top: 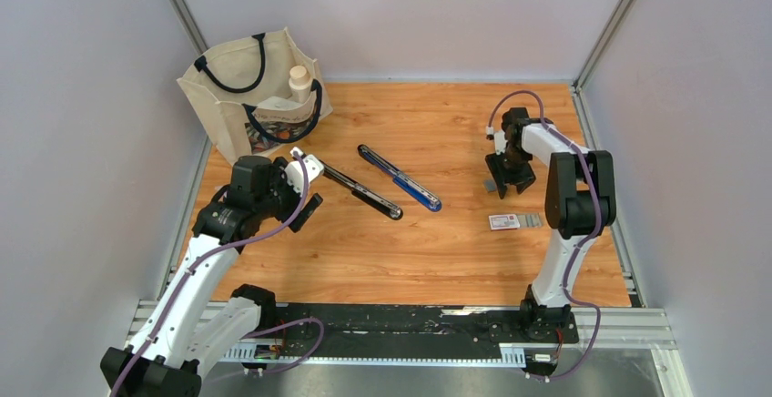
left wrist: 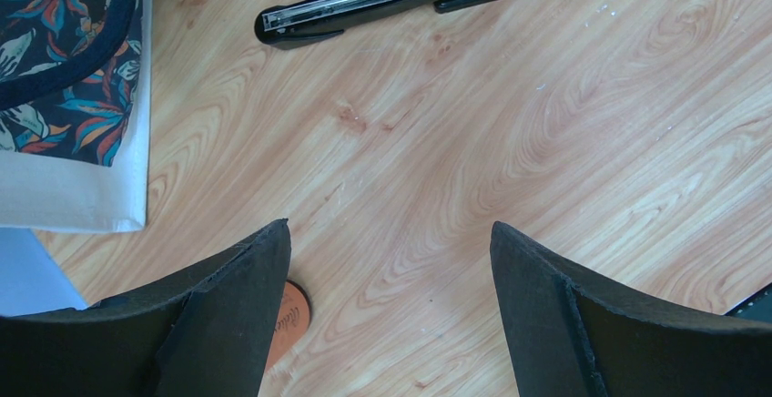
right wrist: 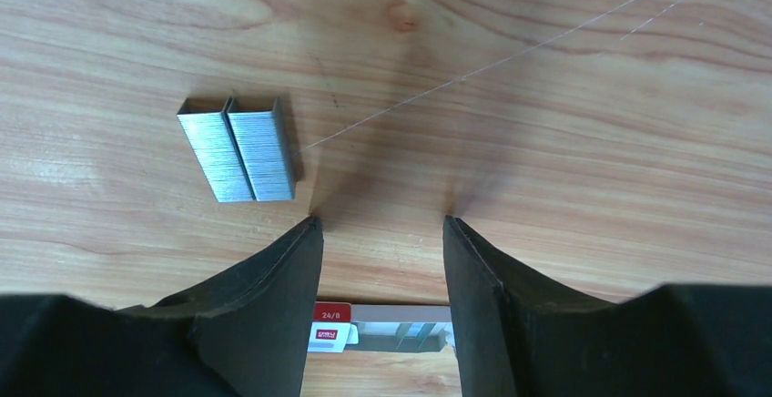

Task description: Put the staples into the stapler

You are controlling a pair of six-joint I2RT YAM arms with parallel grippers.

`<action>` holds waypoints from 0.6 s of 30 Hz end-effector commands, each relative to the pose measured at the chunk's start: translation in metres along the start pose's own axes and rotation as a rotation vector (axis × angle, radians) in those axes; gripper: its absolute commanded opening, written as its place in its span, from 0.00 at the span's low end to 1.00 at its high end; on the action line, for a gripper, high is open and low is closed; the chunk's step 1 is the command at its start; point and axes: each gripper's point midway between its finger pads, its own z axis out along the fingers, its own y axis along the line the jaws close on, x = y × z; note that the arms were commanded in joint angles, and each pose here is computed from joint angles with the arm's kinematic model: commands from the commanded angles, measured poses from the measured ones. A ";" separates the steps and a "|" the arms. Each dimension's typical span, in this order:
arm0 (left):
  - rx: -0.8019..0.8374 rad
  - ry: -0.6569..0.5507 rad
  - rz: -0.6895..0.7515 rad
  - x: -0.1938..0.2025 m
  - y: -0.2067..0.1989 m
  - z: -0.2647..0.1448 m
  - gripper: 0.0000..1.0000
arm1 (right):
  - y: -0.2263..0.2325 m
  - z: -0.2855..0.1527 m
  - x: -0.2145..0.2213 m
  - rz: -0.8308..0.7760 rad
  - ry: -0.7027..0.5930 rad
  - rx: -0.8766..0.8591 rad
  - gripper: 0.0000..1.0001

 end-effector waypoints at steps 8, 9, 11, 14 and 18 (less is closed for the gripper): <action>-0.002 -0.021 0.014 -0.004 0.002 0.001 0.89 | 0.006 0.009 -0.018 -0.005 -0.041 0.028 0.55; -0.002 -0.020 0.014 -0.004 0.002 0.001 0.89 | 0.005 0.008 -0.020 -0.002 -0.050 0.029 0.55; 0.000 -0.019 0.016 -0.004 0.002 0.002 0.89 | 0.004 0.006 -0.026 0.007 -0.071 0.035 0.55; 0.001 -0.017 0.014 -0.004 0.002 0.002 0.89 | 0.002 0.004 -0.034 0.016 -0.098 0.052 0.55; -0.001 -0.015 0.013 -0.003 0.003 0.002 0.89 | 0.001 0.002 -0.045 0.027 -0.127 0.053 0.56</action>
